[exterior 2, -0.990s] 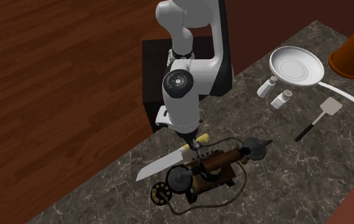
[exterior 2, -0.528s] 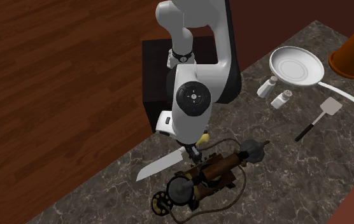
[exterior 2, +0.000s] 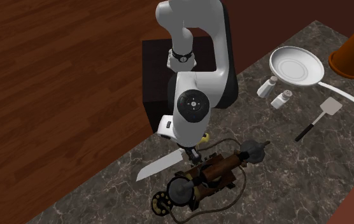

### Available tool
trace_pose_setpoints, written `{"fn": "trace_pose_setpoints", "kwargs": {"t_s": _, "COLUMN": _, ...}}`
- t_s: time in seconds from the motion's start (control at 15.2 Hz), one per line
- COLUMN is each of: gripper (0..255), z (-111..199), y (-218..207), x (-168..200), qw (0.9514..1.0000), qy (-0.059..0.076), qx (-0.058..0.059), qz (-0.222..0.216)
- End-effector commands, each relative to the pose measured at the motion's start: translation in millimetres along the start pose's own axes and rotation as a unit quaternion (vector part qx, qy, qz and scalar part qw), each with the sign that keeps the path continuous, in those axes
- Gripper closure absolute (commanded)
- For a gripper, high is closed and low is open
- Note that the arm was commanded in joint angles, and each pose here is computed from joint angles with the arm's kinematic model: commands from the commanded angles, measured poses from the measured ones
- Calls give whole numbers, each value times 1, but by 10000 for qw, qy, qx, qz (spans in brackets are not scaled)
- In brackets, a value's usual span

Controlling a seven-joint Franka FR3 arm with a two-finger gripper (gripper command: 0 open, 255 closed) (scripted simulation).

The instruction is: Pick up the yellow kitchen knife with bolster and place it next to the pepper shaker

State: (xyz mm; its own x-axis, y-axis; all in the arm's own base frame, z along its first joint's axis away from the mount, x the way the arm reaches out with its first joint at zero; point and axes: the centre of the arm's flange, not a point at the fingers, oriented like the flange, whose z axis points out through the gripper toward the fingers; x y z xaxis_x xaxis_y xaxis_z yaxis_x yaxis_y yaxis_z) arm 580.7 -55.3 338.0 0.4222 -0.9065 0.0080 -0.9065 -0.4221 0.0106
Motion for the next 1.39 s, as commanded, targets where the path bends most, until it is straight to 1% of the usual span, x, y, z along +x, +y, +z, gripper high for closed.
{"fn": "trace_pose_setpoints", "kwargs": {"t_s": 0.0, "gripper": 0, "z": 0, "y": 0, "x": 0, "qw": 10000, "qy": 1, "qx": 1, "qz": 0}}
{"fn": "trace_pose_setpoints", "kwargs": {"t_s": 0.2, "gripper": 0, "z": 0, "y": 0, "x": 0, "qw": 10000, "qy": 1, "qx": 1, "qz": 0}}
{"fn": "trace_pose_setpoints", "kwargs": {"t_s": 0.26, "gripper": 255, "z": 0, "y": 0, "x": 0, "qw": 10000, "qy": 1, "qx": 1, "qz": 0}}
{"fn": "trace_pose_setpoints", "kwargs": {"t_s": 0.86, "gripper": 255, "z": 0, "y": 0, "x": 0, "qw": 10000, "qy": 1, "qx": 1, "qz": 0}}
{"fn": "trace_pose_setpoints", "kwargs": {"t_s": 1.32, "gripper": 255, "z": -37, "y": 0, "x": 0, "qw": 10000, "qy": 1, "qx": 1, "qz": 0}}
